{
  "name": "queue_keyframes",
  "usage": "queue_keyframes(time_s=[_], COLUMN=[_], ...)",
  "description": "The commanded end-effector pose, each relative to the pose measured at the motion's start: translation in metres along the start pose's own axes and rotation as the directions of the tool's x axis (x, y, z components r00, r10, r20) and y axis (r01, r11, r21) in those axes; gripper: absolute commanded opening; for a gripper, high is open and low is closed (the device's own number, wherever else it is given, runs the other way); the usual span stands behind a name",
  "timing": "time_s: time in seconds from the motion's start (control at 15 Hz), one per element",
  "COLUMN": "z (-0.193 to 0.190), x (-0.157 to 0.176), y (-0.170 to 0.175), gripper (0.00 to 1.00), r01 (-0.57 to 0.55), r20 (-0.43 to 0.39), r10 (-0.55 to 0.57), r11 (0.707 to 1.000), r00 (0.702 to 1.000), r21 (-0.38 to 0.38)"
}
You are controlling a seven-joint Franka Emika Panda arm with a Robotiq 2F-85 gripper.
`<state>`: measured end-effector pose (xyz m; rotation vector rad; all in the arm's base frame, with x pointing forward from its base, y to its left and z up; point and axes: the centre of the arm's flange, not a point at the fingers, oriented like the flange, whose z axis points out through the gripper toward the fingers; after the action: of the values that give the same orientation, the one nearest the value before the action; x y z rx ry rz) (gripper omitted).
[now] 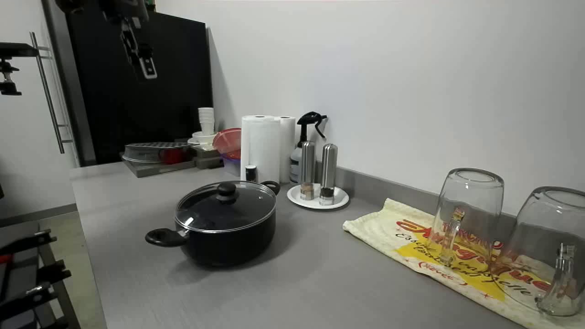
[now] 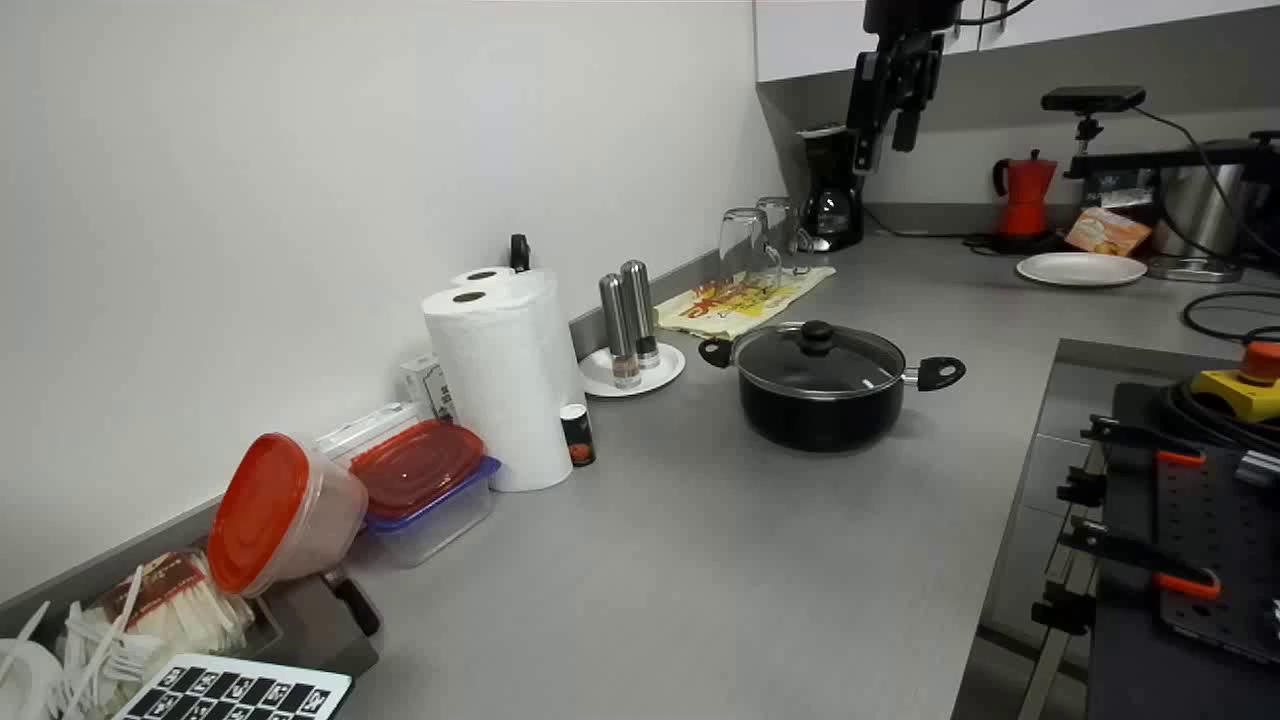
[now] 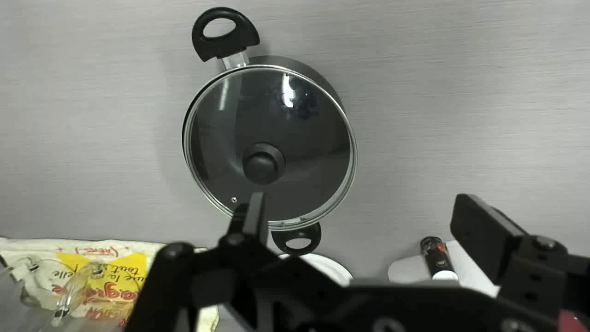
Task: Remove the glass lid from the black pot and put it on the table
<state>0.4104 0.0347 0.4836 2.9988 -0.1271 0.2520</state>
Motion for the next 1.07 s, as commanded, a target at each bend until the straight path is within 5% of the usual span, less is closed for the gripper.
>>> queue_keyframes(time_s=[0.0,0.47,1.0], z=[0.000,0.000,0.008], x=[0.000,0.000,0.064], y=[0.000,0.000,0.063], gripper=[1.00,1.00,1.00], r01=[0.000,0.000,-0.169], r20=[0.000,0.000,0.023], r10=[0.000,0.000,0.168], r11=[1.000,1.000,0.985], r00=[1.000,1.000,0.986], r21=[0.000,0.000,0.031])
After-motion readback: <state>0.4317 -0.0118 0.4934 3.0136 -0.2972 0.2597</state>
